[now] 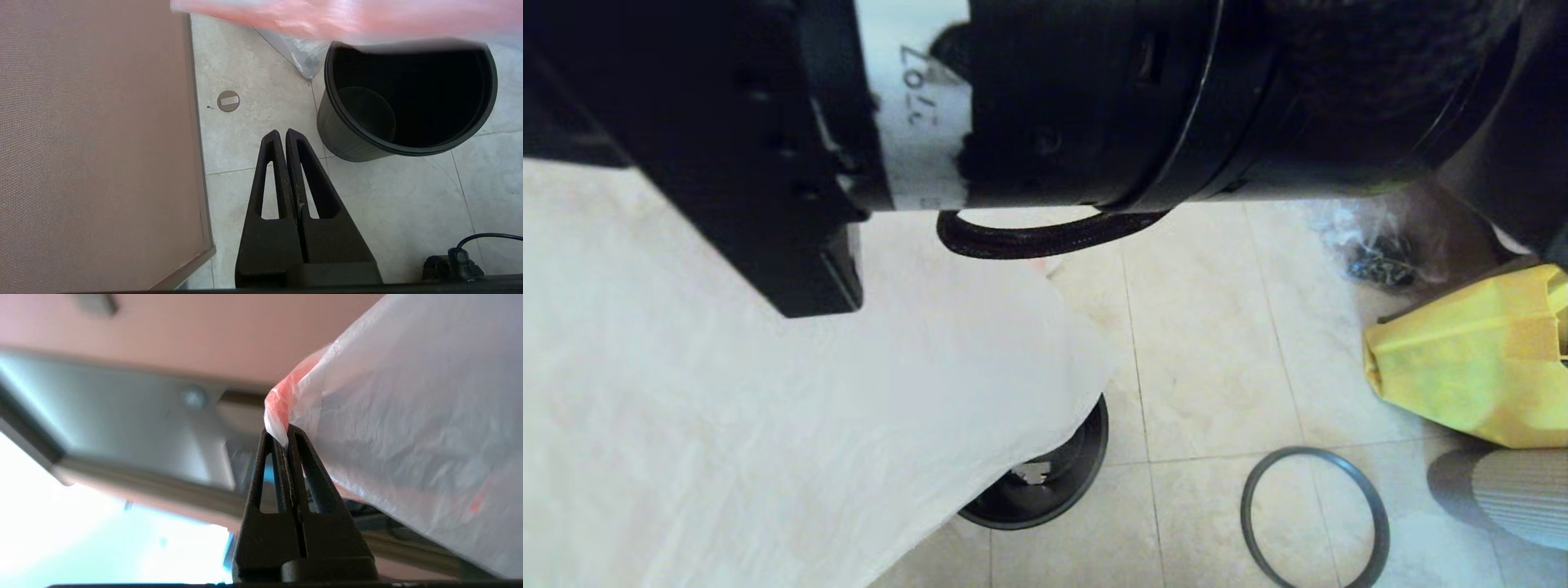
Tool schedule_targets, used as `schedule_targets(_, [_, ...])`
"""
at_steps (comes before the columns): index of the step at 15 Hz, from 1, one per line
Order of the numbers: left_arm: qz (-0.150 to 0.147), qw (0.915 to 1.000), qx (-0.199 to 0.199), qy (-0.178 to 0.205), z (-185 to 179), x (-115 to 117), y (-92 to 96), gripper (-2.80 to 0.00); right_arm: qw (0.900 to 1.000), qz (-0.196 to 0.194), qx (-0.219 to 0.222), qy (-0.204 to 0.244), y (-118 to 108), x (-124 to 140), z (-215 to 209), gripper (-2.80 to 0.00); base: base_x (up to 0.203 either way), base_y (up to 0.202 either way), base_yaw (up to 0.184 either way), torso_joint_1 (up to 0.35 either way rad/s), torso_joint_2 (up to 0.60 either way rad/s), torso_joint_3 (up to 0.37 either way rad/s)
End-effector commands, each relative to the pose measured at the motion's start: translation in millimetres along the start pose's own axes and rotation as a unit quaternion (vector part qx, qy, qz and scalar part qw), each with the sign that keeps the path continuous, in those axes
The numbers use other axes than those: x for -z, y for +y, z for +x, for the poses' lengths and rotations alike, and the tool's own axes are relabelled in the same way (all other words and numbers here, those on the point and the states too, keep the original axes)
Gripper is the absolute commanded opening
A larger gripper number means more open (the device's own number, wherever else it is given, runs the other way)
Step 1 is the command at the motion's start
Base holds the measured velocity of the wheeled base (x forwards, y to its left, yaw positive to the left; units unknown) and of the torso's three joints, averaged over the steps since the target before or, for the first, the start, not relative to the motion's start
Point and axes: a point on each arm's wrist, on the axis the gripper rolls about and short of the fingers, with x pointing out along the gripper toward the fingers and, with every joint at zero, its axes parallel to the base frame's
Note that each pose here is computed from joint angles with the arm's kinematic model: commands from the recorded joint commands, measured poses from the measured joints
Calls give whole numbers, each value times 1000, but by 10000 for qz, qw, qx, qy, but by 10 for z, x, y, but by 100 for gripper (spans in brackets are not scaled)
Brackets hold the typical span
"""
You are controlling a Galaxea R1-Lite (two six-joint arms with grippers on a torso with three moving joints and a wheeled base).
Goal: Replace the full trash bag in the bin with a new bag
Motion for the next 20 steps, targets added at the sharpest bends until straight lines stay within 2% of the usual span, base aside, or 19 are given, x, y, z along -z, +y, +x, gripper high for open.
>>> schedule_targets(1, [1,10000,6,56,9,29,-2,-280,9998,106,-64,183,-60,56,94,-280,0,0,0,0,0,0])
schedule_targets(3, [1,10000,6,56,9,29,-2,-280,9988,254,-123,410,-71,182,235,-280,0,0,0,0,0,0])
schedule_targets(5, [1,10000,6,56,9,29,-2,-280,9969,511,-14,604,-176,279,336,-280,0,0,0,0,0,0])
schedule_targets(9, [1,10000,6,56,9,29,-2,-280,9959,581,-10,695,-406,320,482,-280,0,0,0,0,0,0])
schedule_targets(11, [1,10000,5,56,9,29,-2,-280,9969,507,-15,600,-572,274,499,-280,0,0,0,0,0,0])
schedule_targets(15, [1,10000,1,56,9,29,-2,-280,9972,329,-230,635,-668,217,488,-280,0,0,0,0,0,0])
schedule_targets(18, [1,10000,6,56,9,29,-2,-280,9982,343,-14,496,-794,114,342,-280,0,0,0,0,0,0])
schedule_targets(20, [1,10000,6,56,9,29,-2,-280,9986,371,161,354,-787,28,164,-280,0,0,0,0,0,0])
